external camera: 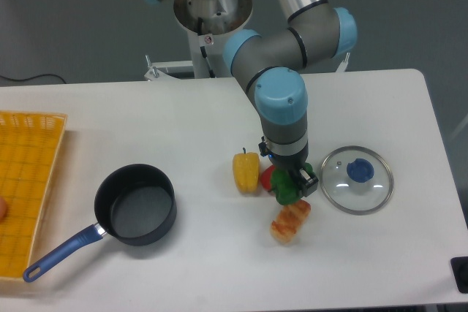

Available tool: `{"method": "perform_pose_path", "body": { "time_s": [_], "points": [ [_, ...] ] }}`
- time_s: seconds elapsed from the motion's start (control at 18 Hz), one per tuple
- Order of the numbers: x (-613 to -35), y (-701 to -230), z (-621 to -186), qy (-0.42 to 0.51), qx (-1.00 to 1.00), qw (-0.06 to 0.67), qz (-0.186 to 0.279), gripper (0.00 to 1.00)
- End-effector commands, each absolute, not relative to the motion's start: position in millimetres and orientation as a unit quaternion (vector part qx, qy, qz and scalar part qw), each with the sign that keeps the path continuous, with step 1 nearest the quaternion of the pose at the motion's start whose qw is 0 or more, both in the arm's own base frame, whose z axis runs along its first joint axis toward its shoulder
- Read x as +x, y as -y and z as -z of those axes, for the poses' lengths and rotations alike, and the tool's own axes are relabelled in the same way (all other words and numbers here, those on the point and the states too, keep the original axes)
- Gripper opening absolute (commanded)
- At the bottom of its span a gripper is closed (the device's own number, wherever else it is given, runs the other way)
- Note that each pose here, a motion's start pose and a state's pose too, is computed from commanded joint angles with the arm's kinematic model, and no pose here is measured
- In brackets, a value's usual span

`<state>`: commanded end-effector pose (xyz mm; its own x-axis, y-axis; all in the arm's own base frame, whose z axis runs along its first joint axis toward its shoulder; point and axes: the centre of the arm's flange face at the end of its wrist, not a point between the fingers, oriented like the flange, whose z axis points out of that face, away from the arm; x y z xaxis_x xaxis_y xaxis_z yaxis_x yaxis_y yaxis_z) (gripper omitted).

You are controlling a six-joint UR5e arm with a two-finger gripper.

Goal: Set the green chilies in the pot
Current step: 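Lower the gripper onto the green pepper and close on it, then lift the green pepper and carry it over the saucepan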

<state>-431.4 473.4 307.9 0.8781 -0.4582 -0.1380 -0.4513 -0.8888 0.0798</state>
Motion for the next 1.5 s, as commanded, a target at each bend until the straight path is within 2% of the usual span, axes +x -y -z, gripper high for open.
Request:
{"method": "perform_pose_path", "body": {
  "time_s": [0.61, 0.94, 1.5],
  "points": [
    [-415, -475, -316, 0.227, 0.971, 0.026, 0.064, 0.59],
    [-383, -478, -335, 0.216, 0.975, -0.007, 0.056, 0.59],
    [-300, -534, -346, 0.183, 0.981, -0.039, 0.055, 0.59]
  ]
}}
